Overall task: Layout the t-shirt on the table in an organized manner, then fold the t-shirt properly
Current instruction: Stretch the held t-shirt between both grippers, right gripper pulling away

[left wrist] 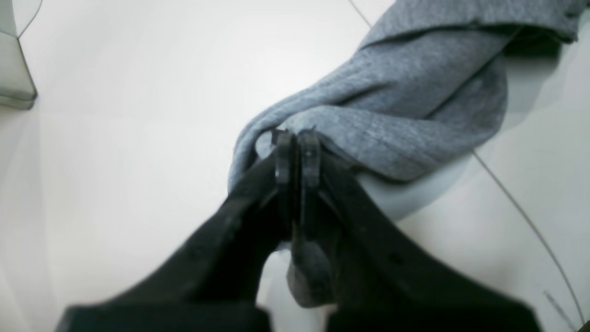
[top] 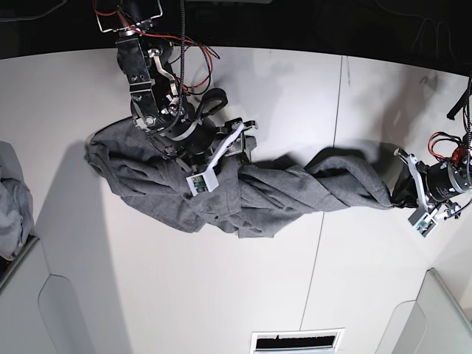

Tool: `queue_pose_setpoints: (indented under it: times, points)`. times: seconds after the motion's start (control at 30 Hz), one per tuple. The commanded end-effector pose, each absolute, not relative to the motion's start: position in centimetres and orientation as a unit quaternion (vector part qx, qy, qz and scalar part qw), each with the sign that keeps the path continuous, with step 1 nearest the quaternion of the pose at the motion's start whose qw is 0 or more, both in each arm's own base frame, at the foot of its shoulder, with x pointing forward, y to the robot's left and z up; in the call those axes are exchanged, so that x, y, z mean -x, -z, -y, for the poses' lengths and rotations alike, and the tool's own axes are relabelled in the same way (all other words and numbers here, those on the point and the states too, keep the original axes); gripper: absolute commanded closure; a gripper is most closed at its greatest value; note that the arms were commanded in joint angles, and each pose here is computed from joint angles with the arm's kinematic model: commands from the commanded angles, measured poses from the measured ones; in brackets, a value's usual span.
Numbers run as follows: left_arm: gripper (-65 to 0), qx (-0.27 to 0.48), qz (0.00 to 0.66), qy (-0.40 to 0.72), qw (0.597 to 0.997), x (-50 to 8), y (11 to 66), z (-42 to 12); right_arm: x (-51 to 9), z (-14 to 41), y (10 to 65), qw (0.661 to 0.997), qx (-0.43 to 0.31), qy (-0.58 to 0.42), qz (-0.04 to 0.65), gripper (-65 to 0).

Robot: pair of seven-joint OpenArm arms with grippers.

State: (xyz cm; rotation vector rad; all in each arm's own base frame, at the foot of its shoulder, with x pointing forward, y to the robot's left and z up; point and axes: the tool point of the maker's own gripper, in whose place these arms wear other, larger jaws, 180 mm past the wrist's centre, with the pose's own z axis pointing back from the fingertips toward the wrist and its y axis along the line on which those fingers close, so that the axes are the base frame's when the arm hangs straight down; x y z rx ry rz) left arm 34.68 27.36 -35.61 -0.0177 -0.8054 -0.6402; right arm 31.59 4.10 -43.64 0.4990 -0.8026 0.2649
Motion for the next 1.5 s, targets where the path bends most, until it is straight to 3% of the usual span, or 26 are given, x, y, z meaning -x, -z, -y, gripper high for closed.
queue_pose_setpoints:
  times: [0.0, 0.17, 0.37, 0.7, 1.03, 1.07, 1.17, 1.2, 1.47]
  points:
    - [0.0, -0.001, 0.405, 0.306, 0.862, -35.6, 33.9, -28.0, -33.1, -4.6, 41.8, 0.866, -0.250, -0.123, 0.416, -21.2]
    - [0.0, -0.001, 0.404, 0.306, 0.862, -35.5, 34.0, -28.0, -34.7, -4.6, 40.3, 0.851, -0.238, -0.144, 0.445, -5.4]
    - [0.0, 0.000, 0.402, 0.306, 0.863, -35.3, 34.2, -28.0, -36.0, -4.5, 39.2, 0.844, -0.230, -0.152, 0.461, 0.0]
    - [0.0, 0.021, 0.389, 0.332, 0.859, -34.6, 34.5, -27.1, -38.5, -2.4, 35.8, 0.823, -0.177, -0.177, 0.510, 0.0]
    - [0.0, 0.053, 0.352, 0.351, 0.866, -32.5, 35.8, -26.6, -48.0, 12.5, 26.5, 0.790, -0.058, -0.078, 0.606, 0.0]
    - [0.0, 0.055, 0.350, 0.350, 0.867, -32.4, 35.9, -26.6, -48.2, 13.5, 26.5, 0.792, -0.055, -0.069, 0.604, -5.4]
    - [0.0, 0.062, 0.354, 0.347, 0.866, -32.2, 36.0, -26.3, -47.9, 14.4, 28.1, 0.805, -0.076, -0.048, 0.586, -36.4]
    - [0.0, 0.064, 0.358, 0.347, 0.864, -32.3, 35.9, -26.2, -47.5, 14.4, 28.8, 0.810, -0.082, -0.044, 0.580, -41.5]
    - [0.0, 0.069, 0.371, 0.346, 0.859, -32.6, 35.5, -25.9, -43.2, 13.9, 34.7, 0.842, -0.112, -0.020, 0.528, -42.8]
